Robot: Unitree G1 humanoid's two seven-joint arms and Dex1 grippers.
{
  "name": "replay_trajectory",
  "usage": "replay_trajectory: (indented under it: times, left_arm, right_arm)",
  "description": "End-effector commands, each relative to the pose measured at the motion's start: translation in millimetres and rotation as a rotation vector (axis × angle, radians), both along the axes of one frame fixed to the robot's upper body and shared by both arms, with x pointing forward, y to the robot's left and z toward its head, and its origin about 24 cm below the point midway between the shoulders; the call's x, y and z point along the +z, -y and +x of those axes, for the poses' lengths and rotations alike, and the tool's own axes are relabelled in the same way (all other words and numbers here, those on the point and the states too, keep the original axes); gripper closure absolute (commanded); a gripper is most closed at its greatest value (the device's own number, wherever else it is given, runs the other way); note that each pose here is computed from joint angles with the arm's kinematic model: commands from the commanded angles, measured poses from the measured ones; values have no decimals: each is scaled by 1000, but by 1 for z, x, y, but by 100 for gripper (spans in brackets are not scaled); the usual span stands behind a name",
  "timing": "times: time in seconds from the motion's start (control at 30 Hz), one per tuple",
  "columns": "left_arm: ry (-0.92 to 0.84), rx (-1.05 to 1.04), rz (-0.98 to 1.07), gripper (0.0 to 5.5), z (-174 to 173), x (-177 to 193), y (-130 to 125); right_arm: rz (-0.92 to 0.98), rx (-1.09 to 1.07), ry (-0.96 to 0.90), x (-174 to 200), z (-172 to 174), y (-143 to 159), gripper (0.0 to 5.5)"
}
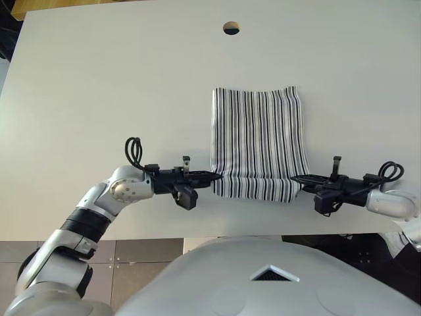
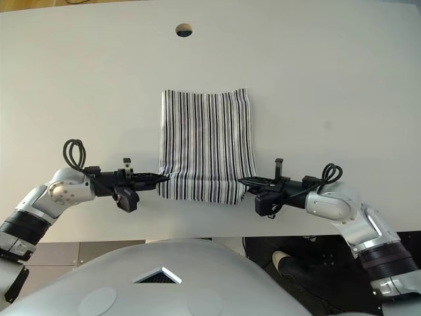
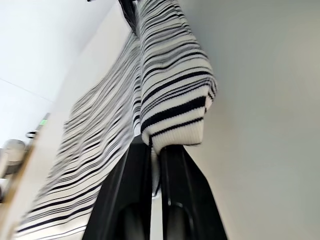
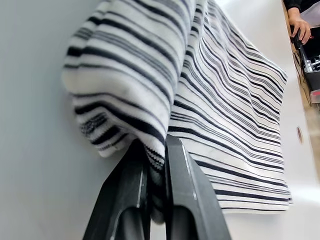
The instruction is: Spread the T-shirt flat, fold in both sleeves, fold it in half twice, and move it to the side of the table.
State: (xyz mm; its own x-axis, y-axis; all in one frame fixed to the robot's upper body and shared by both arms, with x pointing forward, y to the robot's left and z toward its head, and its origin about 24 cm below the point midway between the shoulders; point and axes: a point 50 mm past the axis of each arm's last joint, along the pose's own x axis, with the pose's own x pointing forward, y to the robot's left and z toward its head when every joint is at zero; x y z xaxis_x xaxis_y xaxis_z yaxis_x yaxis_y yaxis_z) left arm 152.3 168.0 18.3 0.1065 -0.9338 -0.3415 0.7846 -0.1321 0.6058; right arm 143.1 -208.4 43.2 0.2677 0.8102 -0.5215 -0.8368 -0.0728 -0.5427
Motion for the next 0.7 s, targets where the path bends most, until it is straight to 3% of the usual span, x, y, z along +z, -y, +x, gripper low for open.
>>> replay_trajectory:
  times: [0.03,0.13,0.23,0.33,0.43,0.7]
  left_arm:
    - [-100,37,-43,540,-13,5,-3]
    - [-116,91,-78,540,-9,8,-1]
    - [-51,233,-147,540,15,15,3]
    - [61,484,-200,540,65,17,4]
    - [125,591,-140,540,92,6,6]
    - [201,621,-25,540,108,-16,8]
  right_arm:
    - [91,-40,-97,5,-9,2,537]
    - [184,-78,-111,11,-7,-2,537]
    - [271,-141,-109,18,9,-6,537]
    - [340,-285,-50,16,46,-6,537]
    - [367,-423,34,7,82,-8,537]
    - [331,-520,82,-12,116,-18,537]
